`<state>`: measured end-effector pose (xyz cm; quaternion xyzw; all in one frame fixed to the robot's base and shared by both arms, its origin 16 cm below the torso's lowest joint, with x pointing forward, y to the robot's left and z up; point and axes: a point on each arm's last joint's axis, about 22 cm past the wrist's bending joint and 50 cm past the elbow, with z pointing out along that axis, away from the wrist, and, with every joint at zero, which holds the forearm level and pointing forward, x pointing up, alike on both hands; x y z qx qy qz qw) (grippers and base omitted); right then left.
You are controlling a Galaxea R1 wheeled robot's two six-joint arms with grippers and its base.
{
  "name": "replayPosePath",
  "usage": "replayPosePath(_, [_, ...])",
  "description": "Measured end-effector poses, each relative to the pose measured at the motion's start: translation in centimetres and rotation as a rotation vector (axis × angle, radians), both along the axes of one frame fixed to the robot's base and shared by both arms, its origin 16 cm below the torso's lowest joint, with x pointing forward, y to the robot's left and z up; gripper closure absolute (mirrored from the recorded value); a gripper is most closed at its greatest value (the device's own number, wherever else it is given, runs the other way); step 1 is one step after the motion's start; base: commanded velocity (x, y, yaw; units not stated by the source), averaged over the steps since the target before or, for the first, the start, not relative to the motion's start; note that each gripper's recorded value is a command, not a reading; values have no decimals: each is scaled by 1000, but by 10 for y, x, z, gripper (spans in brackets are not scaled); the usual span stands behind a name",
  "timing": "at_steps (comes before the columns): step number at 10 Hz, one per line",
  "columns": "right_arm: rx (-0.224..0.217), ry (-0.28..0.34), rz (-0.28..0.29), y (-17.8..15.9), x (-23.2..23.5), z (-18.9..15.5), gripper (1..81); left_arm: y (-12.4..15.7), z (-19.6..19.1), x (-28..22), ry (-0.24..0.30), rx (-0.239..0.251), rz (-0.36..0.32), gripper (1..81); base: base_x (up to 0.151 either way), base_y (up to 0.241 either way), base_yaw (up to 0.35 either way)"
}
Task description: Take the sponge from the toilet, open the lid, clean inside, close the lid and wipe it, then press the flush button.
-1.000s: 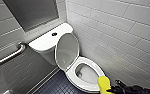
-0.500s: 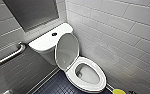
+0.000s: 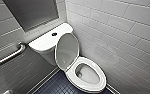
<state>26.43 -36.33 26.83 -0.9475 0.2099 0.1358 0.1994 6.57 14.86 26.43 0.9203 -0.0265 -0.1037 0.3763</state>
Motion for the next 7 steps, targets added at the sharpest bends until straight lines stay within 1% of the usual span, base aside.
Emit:
replayPosePath(1, [-8, 24, -25, -7, -34, -6, 811, 3, 7, 18, -17, -19, 1, 10, 0, 0, 0])
replayPosePath(2, [-25, 37, -53, -18, -67, -14, 811, 6, 10, 44, -47, -35, 2, 10, 0, 0, 0])
replayPosePath(3, [-45, 41, -76, -29, -97, -21, 811, 8, 11, 77, -87, -44, 10, 10, 0, 0, 0])
replayPosePath(4, [-51, 44, -93, -32, -127, -26, 811, 13, 15, 105, -113, -49, 29, 10, 0, 0, 0])
replayPosePath(5, [-40, 47, -98, -22, -155, -30, 811, 22, 20, 122, -125, -47, 39, 10, 0, 0, 0])
replayPosePath(7, [9, 43, -115, 14, -200, -36, 811, 34, 29, 149, -118, -43, 71, 10, 0, 0, 0])
